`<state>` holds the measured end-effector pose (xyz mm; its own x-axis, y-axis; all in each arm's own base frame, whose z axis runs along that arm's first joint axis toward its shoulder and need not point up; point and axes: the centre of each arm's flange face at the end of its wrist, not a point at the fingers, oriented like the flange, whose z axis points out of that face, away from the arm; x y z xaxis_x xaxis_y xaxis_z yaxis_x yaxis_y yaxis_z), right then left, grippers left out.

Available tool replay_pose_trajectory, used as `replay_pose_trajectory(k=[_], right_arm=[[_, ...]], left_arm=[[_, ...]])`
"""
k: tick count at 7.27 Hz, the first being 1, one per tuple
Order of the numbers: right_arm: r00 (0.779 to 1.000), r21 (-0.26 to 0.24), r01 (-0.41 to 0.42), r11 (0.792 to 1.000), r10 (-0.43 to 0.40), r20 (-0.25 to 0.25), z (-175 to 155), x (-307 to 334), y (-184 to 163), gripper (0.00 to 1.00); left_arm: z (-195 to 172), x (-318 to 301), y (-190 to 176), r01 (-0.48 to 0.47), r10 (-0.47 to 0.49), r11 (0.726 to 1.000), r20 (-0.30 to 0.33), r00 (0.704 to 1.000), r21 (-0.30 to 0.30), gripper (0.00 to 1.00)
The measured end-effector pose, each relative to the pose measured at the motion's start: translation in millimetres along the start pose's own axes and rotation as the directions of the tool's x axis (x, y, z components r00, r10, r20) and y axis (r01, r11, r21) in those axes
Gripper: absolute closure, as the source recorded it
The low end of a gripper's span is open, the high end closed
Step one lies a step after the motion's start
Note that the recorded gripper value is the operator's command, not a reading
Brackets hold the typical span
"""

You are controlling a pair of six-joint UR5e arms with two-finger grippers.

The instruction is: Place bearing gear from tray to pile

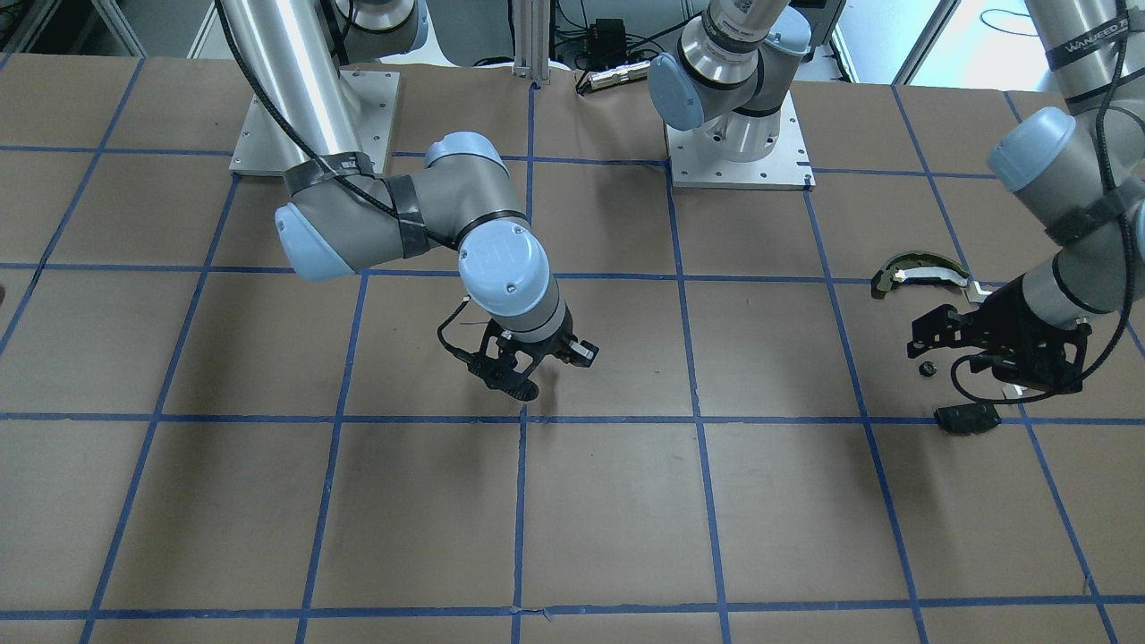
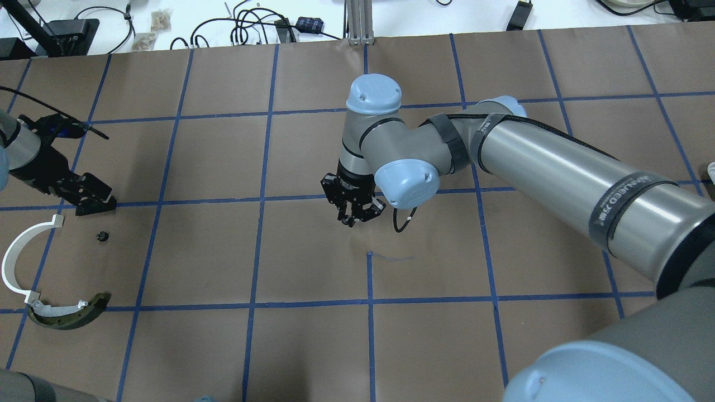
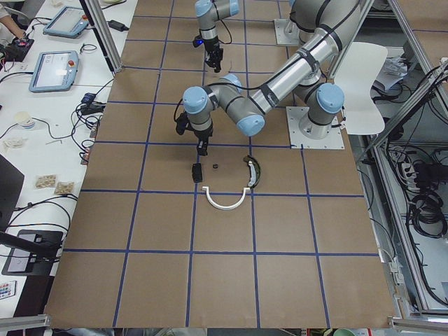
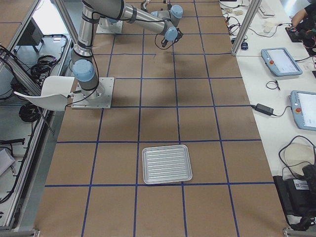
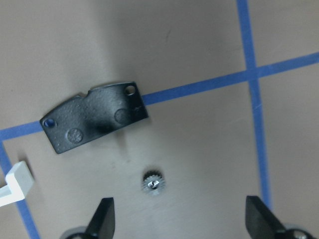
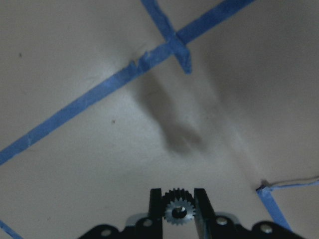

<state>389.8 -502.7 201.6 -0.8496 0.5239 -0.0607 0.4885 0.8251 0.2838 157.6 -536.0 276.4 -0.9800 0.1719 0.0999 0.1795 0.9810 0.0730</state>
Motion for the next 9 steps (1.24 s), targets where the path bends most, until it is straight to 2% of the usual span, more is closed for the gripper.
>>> replay_pose_trajectory(k=[1,2,3,4,5,6,7,8,9], right_arm=[[1.000,0.005,0.016,1.000,-0.016,-0.005,7.0,-3.8,7.6,0.00],[1.000,0.027,0.026,0.999,-0.026,-0.008,4.3,-4.9,6.6,0.00],[0.999,0.064,0.038,0.997,-0.038,0.002,-14.3,-0.7,-5.7,0.00],[0.998,0.103,0.055,0.993,-0.057,0.020,-56.5,19.1,-34.1,0.00],[0.996,0.134,0.087,0.987,-0.090,0.017,-111.9,61.5,-73.5,0.00],[0.988,0.172,0.152,0.973,-0.151,-0.020,-167.1,117.3,-108.2,0.00],[0.974,0.197,0.222,0.955,-0.209,-0.082,-215.3,173.8,-127.3,0.00],[0.964,0.182,0.257,0.949,-0.238,-0.123,-251.5,218.6,-124.9,0.00],[0.960,0.176,0.268,0.947,-0.246,-0.137,-278.8,244.2,-108.7,0.00]], left_arm=[[-10.2,41.2,-16.6,0.026,-0.026,1.000,0.008,1.000,0.002,0.05],[-12.8,76.2,-26.6,0.051,-0.051,0.999,0.008,0.999,0.003,0.05],[-11.8,102.1,-31.8,0.076,-0.076,0.997,0.003,0.997,0.002,0.05],[-11.6,127.6,-36.5,0.111,-0.111,0.994,0.004,0.994,0.002,0.05],[-8.8,165.1,-43.7,0.147,-0.147,0.989,0.012,0.989,-0.002,0.05],[-1.8,215.1,-51.0,0.194,-0.194,0.981,0.025,0.981,-0.006,0.06],[8.8,274.3,-55.4,0.238,-0.238,0.971,0.039,0.971,-0.004,0.06],[25.2,335.0,-58.2,0.259,-0.260,0.966,0.048,0.965,0.014,0.07],[45.0,376.9,-61.3,0.278,-0.280,0.960,0.047,0.959,0.035,0.10]])
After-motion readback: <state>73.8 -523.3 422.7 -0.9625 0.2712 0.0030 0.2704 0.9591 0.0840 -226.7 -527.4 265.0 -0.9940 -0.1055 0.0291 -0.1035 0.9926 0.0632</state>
